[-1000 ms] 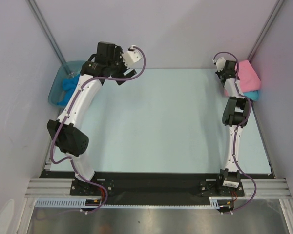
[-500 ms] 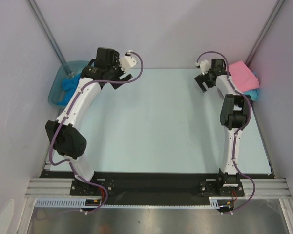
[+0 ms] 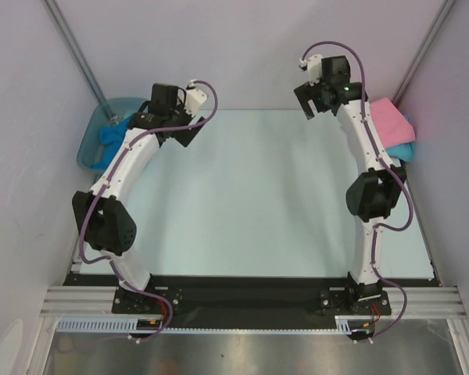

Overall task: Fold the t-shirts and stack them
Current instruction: Reset both grippers

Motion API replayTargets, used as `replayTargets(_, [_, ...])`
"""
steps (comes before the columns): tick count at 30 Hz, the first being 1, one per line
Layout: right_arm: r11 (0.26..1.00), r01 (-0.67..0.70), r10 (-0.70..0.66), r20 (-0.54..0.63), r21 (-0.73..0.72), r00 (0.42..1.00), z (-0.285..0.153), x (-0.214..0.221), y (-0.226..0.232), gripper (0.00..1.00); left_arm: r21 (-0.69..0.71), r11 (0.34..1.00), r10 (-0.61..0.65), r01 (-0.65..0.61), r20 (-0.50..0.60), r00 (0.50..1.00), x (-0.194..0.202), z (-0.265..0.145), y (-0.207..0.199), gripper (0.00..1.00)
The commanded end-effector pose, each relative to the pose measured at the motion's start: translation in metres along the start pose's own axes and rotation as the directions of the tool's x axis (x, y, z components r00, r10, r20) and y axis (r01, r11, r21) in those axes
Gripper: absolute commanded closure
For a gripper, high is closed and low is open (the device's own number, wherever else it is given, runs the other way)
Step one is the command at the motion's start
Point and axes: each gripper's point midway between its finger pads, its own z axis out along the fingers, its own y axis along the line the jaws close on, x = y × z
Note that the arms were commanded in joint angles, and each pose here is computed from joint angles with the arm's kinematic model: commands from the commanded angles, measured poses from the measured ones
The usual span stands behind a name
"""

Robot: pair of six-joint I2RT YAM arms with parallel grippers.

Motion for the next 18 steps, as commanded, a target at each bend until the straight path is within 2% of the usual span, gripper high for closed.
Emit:
replayTargets(1, [0.988, -0.078, 0.091, -0.099, 0.131, 0.991, -0.047, 0.031, -0.040, 0.00, -0.037, 0.994, -0.102, 0.105, 0.058, 0.993, -0.006, -0.015, 0.004, 0.00])
replayTargets(3, [0.985, -0.045, 0.074, -0.178, 0.164, 0.981, -0.048, 0.057, -0.043, 0.00, -0.031, 0.993, -0.116, 0.118, 0.049, 0.992, -0.002, -0.015, 0.001, 0.00])
replayTargets(7, [0.985, -0.061, 0.096, -0.222, 0.161, 0.970, -0.054, 0.083, -0.052, 0.00, -0.008, 0.993, -0.117, 0.118, 0.077, 0.990, -0.006, -0.019, -0.002, 0.00])
replayTargets(18, [0.982, -0.084, 0.119, -0.206, 0.168, 0.971, -0.051, 0.080, -0.064, 0.00, -0.031, 0.991, -0.128, 0.132, 0.098, 0.987, -0.014, -0.022, 0.006, 0.00])
